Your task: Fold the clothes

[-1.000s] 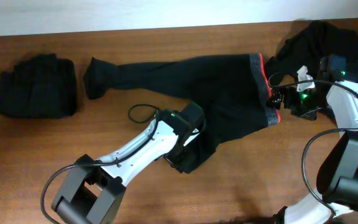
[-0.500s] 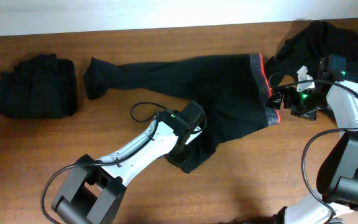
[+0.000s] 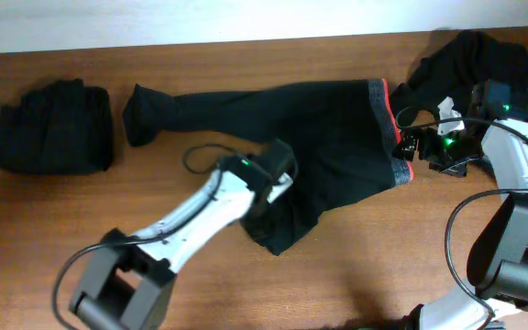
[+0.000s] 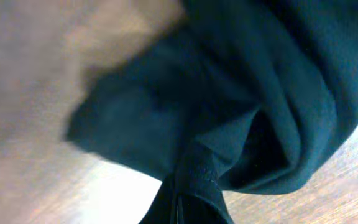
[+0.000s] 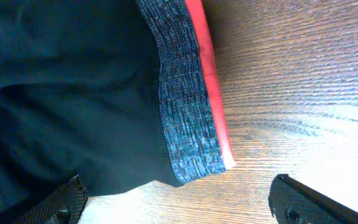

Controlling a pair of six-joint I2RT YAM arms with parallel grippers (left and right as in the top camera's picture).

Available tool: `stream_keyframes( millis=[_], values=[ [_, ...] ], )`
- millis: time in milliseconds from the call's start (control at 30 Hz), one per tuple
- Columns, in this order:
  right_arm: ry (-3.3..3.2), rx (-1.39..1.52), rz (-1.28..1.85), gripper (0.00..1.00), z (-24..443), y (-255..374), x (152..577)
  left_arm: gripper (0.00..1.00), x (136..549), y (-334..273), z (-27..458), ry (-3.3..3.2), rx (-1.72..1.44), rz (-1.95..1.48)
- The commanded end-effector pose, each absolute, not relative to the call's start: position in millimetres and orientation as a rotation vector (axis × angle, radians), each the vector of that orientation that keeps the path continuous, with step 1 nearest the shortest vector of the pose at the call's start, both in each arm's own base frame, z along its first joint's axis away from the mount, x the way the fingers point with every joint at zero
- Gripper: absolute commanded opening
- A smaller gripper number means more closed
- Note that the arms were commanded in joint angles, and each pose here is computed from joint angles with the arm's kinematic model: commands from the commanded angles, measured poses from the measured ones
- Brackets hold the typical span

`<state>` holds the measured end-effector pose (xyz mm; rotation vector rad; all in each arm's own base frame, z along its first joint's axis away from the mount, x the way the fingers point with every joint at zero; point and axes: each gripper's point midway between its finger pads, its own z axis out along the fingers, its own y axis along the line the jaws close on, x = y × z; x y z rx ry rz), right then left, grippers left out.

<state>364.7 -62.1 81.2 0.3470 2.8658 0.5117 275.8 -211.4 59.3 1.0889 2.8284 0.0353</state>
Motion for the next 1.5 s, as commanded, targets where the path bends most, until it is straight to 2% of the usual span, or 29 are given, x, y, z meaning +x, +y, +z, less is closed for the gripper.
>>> stream_keyframes(
  millis=[0,133,333,633,867,1100,1267,1467],
  values=[
    [2.833,0.346,0.518,0.99,92,-63,370,0.00,324,-192,118,2.730,0.820,-0.028],
    [2.831,0.345,0.529,0.99,93,-61,370,0.01,355,-141,130,2.756,0.524,0.009],
    [2.831,0.345,0.529,0.99,93,-61,370,0.01,374,-75,130,2.793,0.246,0.091],
    [2.830,0.345,0.528,0.99,93,-61,370,0.01,356,12,126,2.891,-0.161,0.265],
    [2.825,0.342,0.524,0.99,93,-62,371,0.01,341,65,132,2.878,-0.465,0.272],
    [2.823,0.341,0.523,0.99,93,-62,372,0.01,341,72,144,2.839,-0.541,0.171],
    [2.822,0.340,0.523,0.99,93,-62,372,0.01,353,73,193,2.705,-0.526,0.152],
    [2.822,0.340,0.523,0.99,93,-62,372,0.01,337,70,193,2.756,-0.532,0.157]
  ],
)
